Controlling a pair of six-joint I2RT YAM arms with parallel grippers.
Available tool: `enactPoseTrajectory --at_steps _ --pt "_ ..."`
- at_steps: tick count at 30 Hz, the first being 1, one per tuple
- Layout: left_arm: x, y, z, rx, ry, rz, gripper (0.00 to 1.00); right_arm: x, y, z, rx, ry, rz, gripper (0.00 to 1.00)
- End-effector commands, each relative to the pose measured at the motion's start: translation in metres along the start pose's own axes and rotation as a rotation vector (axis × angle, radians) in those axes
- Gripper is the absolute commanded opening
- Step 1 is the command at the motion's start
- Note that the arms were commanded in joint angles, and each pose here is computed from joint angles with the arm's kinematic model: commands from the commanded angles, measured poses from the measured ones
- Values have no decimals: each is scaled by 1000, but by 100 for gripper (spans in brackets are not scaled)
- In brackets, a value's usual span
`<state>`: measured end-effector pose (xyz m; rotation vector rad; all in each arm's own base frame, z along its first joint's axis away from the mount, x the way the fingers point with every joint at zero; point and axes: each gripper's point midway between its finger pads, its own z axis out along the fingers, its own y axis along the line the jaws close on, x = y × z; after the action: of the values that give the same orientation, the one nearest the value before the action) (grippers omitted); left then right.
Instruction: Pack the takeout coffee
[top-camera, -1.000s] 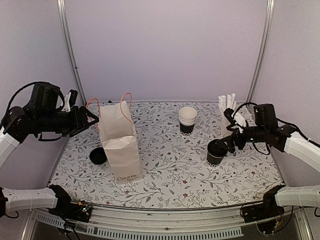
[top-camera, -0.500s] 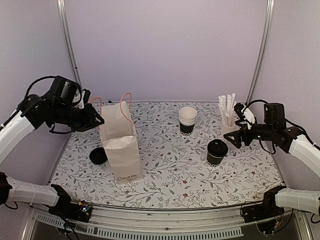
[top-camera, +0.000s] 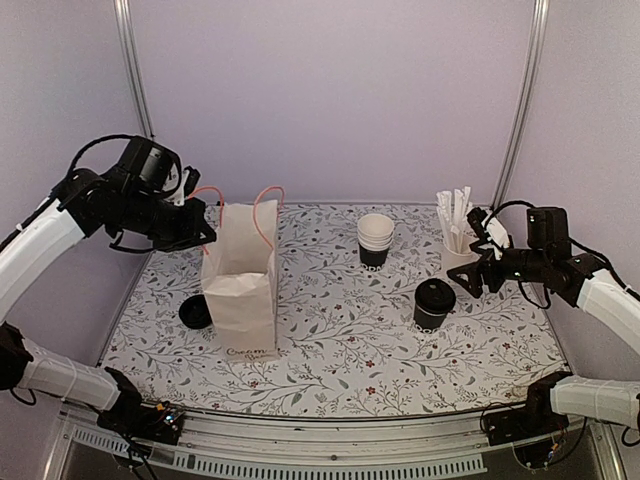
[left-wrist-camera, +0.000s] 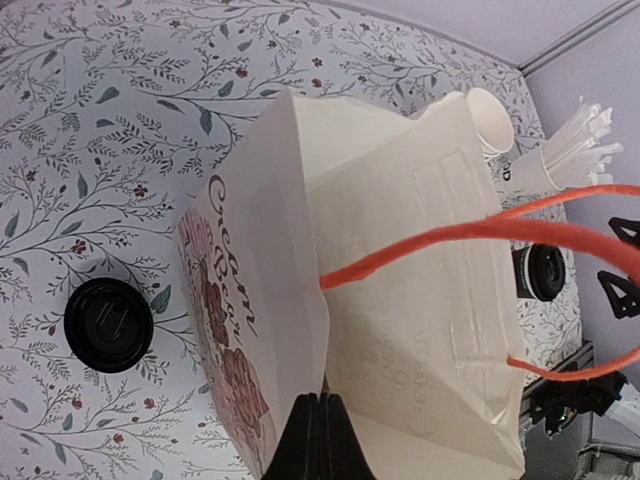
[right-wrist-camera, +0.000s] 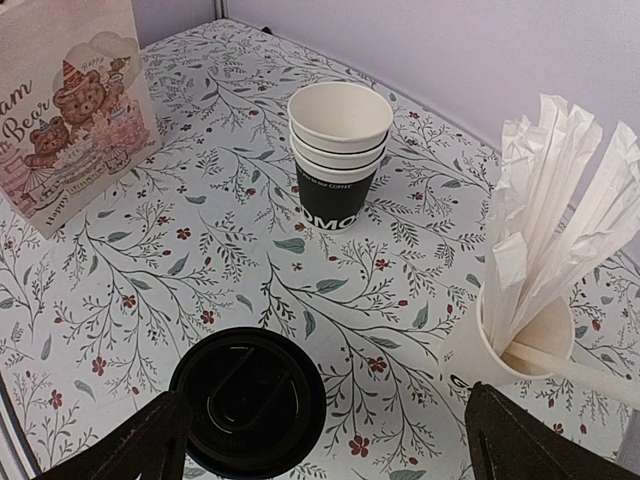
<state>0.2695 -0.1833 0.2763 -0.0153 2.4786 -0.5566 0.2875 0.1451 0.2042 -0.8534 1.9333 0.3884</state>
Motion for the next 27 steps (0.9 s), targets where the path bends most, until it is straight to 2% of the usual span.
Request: enactPoseTrajectory --at_steps 1,6,10,15,19,23,25,27 --pt "2 -48 -10 150 22 152 0 2 -1 1 0 -4 -12 99" --pt "18 -98 -12 311 108 293 0 2 -1 1 0 -1 -21 99" --pt "32 -115 -3 319 176 414 0 -1 5 -1 -28 -13 -40 98" --pt "51 -133 13 371 282 540 0 -13 21 -14 -117 -8 -107 93" --pt "59 -146 21 419 328 638 0 -15 23 -17 -188 132 -86 87" --pt "54 -149 36 400 323 685 0 -12 24 -14 -237 279 -92 84" --pt "48 -147 45 358 312 698 14 -11 24 -13 -245 327 -109 84" --pt "37 -143 52 290 283 699 32 -8 21 -10 -245 370 -119 85"
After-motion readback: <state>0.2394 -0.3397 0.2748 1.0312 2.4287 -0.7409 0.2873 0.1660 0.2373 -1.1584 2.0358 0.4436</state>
